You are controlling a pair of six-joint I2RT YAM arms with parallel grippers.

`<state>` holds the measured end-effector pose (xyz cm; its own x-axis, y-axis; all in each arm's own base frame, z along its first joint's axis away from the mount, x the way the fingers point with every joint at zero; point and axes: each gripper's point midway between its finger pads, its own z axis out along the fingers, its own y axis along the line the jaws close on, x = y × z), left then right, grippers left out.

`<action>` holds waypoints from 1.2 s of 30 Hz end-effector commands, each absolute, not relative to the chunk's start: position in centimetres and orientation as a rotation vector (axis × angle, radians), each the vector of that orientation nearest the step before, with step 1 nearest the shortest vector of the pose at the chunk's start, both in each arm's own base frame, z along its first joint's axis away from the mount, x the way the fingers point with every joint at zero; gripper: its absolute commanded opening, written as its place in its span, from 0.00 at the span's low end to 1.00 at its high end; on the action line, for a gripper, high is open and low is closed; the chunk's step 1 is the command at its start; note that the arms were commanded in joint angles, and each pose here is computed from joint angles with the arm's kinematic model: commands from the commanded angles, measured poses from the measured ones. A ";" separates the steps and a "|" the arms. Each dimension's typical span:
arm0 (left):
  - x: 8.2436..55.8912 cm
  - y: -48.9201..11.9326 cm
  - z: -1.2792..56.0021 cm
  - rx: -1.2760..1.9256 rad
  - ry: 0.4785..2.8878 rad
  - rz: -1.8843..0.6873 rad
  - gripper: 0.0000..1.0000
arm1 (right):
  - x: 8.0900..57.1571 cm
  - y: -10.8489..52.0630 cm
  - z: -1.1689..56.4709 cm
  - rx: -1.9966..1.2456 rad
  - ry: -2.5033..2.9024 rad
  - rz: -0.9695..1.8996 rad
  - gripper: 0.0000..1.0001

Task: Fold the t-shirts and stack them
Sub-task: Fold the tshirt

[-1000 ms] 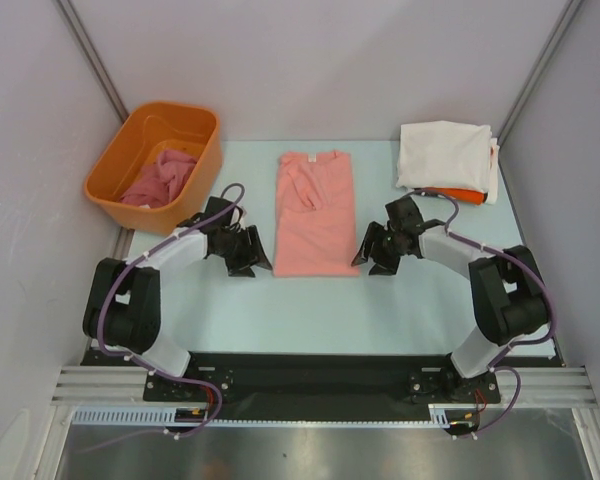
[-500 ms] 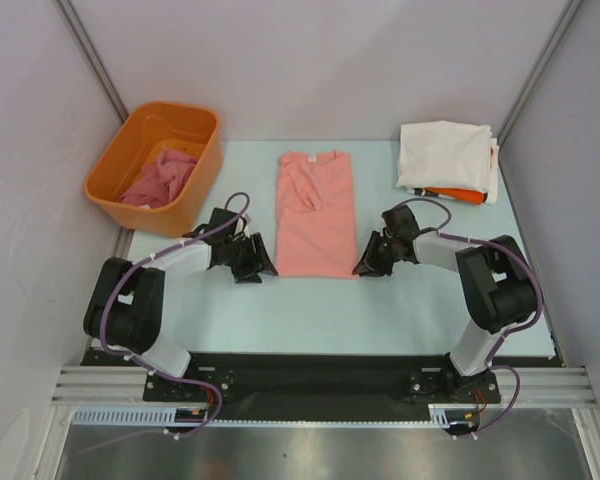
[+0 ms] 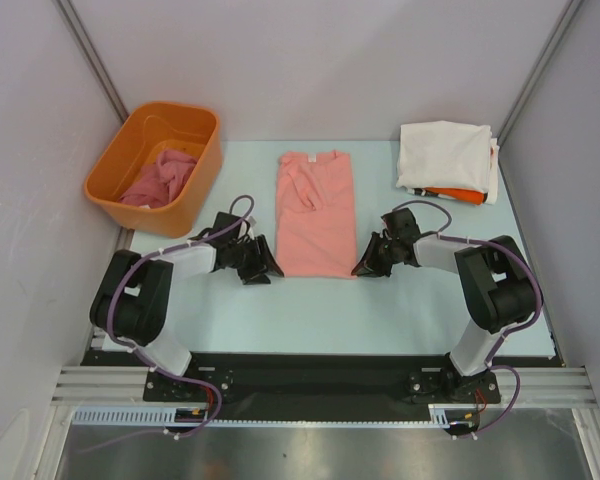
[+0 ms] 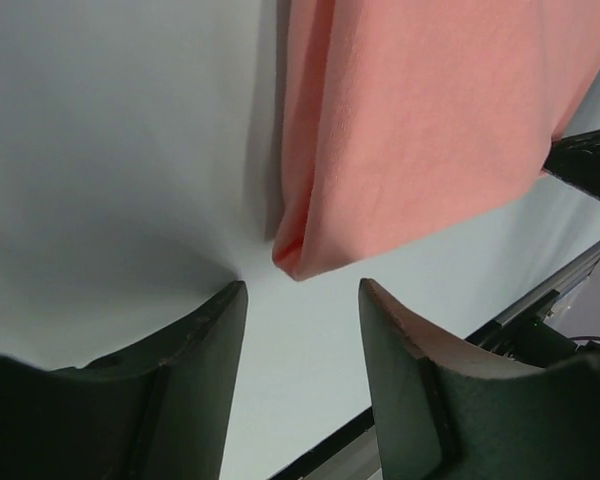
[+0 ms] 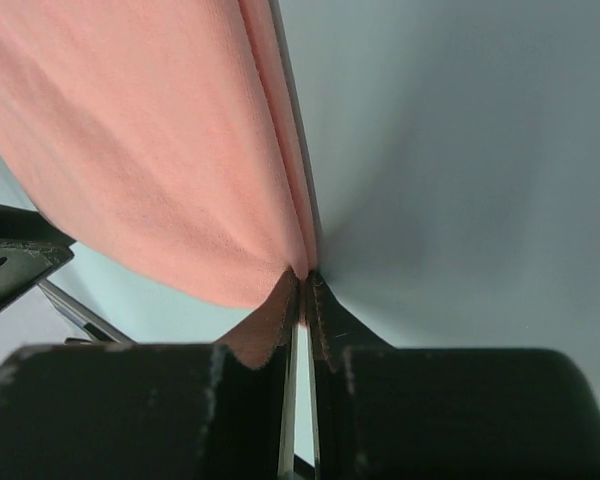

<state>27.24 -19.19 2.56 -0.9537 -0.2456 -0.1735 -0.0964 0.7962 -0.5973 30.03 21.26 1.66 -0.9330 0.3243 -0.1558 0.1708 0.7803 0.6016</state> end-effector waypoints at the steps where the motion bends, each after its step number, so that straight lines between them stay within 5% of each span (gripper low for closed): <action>1: 27.2 -19.3 0.9 -0.285 2.759 -0.878 0.55 | 28.3 20.2 -0.9 0.407 2.806 0.801 0.07; 3: 27.4 -19.3 0.4 -0.303 2.761 -0.874 0.49 | 28.1 20.1 -1.1 0.412 2.811 0.803 0.06; 7: 27.4 -19.4 0.1 -0.319 2.750 -0.883 0.19 | 28.0 19.6 -0.9 0.422 2.807 0.811 0.01; 13: 27.8 -19.0 0.7 -0.304 2.728 -0.846 0.00 | 27.7 18.4 0.0 0.422 2.795 0.778 0.00; 36: 16.0 -19.8 12.6 -0.142 2.598 -0.919 0.02 | 19.6 16.5 11.3 0.366 2.684 0.768 0.00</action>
